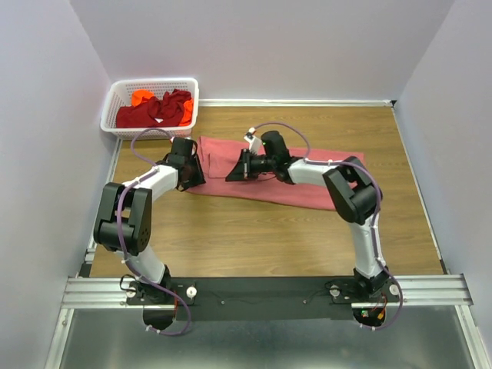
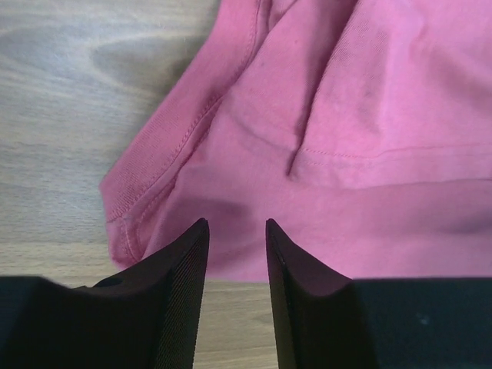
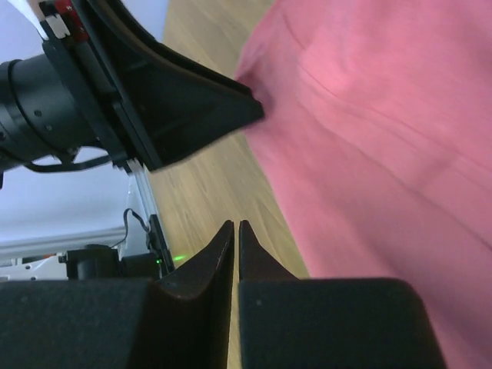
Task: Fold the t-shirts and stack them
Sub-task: Fold the tshirt
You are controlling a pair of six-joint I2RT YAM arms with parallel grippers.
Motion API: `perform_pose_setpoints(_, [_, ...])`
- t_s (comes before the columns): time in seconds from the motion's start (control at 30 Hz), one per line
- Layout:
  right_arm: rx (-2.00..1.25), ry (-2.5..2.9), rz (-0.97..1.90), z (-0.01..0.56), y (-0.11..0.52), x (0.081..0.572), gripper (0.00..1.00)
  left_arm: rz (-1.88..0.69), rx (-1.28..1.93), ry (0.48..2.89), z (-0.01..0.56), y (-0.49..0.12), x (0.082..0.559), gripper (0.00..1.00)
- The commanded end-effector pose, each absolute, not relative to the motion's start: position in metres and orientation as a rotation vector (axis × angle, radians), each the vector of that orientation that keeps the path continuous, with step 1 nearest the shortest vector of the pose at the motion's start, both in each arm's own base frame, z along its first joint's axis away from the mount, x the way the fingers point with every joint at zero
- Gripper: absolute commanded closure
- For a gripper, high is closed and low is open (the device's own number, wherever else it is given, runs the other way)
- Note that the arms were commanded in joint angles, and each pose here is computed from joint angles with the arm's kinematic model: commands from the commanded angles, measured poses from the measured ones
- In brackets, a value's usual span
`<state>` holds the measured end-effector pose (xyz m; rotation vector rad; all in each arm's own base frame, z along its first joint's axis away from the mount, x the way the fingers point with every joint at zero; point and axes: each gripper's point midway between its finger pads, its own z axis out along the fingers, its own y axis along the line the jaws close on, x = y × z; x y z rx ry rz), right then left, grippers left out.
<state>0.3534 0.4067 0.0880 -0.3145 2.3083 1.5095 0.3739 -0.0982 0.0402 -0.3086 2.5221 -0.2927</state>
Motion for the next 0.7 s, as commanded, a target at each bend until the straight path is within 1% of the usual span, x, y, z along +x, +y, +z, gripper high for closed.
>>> perform_pose_setpoints(0.0, [-0.410, 2.290, 1.594, 0.082, 0.440, 0.348, 0.88, -0.275, -0.308, 2.540, 0.026, -0.097, 0.370, 0.57])
perform_pose_setpoints(0.13, [-0.422, 2.352, 1.564, 0.051, 0.457, 0.339, 0.92, -0.256, -0.312, 2.558, 0.017, -0.094, 0.366, 0.57])
perform_pose_setpoints(0.27, [-0.317, 2.437, 1.451, 0.013, 0.446, 0.340, 0.99, -0.221, -0.335, 2.576, 0.004, -0.089, 0.362, 0.60])
perform_pose_setpoints(0.43, [-0.260, 2.533, 1.348, -0.022, 0.420, 0.328, 0.99, -0.198, -0.375, 2.613, -0.008, -0.084, 0.350, 0.63])
perform_pose_setpoints(0.67, [-0.162, 2.556, 1.302, -0.024, 0.369, 0.326, 0.99, -0.154, -0.419, 2.634, -0.013, -0.072, 0.342, 0.65])
